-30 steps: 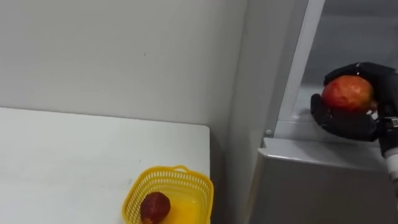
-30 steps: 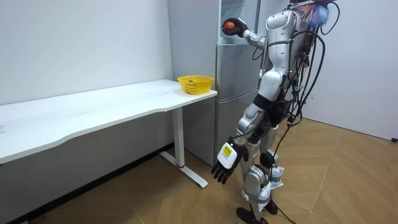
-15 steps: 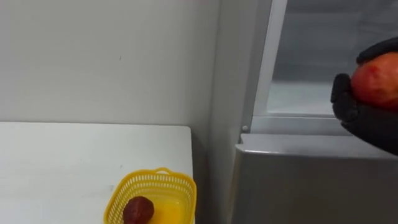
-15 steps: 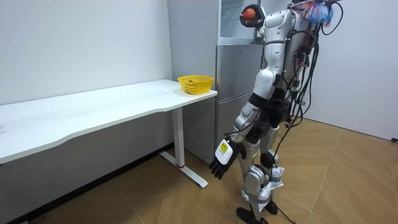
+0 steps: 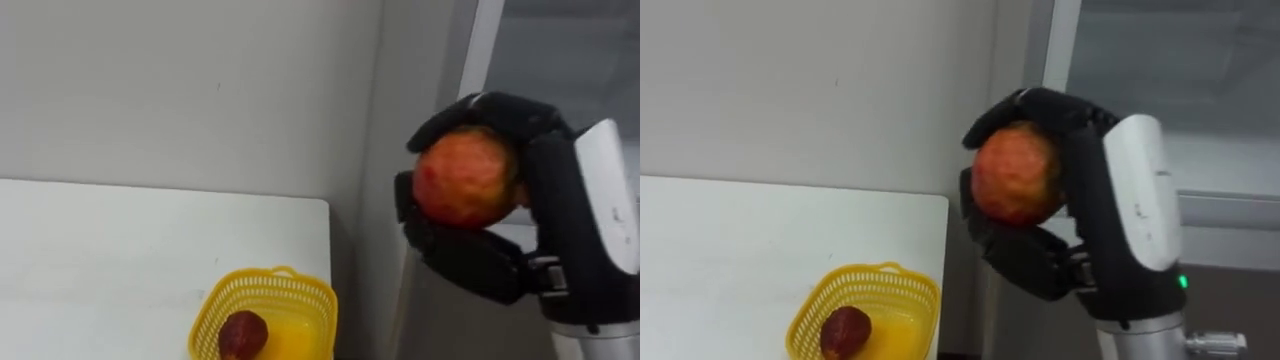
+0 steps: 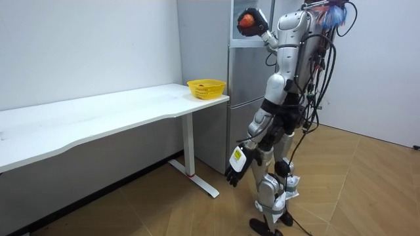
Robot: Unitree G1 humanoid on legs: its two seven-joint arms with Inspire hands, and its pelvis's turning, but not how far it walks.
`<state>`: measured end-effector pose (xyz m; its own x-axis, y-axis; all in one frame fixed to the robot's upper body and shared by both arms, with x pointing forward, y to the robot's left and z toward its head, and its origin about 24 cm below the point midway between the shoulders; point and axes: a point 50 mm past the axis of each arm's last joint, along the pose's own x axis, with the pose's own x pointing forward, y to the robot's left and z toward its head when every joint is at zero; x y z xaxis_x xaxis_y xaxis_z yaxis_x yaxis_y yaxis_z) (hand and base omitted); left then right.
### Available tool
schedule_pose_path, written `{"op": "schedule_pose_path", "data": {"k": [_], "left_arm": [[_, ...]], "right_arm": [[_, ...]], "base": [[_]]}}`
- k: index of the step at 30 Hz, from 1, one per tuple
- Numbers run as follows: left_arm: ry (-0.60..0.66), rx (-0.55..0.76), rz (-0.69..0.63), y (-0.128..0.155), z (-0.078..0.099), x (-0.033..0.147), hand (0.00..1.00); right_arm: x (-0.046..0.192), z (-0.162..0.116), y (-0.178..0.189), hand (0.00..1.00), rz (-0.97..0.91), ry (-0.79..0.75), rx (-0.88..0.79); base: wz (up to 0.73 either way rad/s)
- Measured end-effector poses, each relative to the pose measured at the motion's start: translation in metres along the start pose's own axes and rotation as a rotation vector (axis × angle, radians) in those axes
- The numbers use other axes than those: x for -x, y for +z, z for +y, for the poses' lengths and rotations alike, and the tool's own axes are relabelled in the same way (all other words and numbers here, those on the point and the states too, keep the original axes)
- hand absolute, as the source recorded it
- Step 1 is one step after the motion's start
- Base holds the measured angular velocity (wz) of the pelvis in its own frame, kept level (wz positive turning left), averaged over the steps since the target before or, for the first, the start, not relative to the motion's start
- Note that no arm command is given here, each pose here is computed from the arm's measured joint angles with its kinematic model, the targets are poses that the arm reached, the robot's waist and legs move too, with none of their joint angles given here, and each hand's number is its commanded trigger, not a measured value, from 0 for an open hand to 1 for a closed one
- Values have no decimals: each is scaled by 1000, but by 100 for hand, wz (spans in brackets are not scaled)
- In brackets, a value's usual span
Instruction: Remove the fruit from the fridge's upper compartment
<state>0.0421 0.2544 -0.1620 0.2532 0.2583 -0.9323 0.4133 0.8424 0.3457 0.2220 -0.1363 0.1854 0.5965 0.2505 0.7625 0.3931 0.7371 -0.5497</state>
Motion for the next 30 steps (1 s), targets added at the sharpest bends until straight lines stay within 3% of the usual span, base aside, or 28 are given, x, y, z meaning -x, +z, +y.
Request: {"op": "schedule_pose_path", "data": {"k": [15, 24, 30], "left_arm": [[-24, -47, -31, 5, 8, -1, 0], [-69, -46, -29, 7, 5, -1, 0], [-63, -67, -21, 7, 5, -1, 0]], "right_arm": [[-11, 55, 17, 100, -149, 258, -9], [-2, 79, -7, 100, -70, 402, 84], [8, 97, -45, 100, 70, 517, 163]], "base": [[9], [10], [10]]}}
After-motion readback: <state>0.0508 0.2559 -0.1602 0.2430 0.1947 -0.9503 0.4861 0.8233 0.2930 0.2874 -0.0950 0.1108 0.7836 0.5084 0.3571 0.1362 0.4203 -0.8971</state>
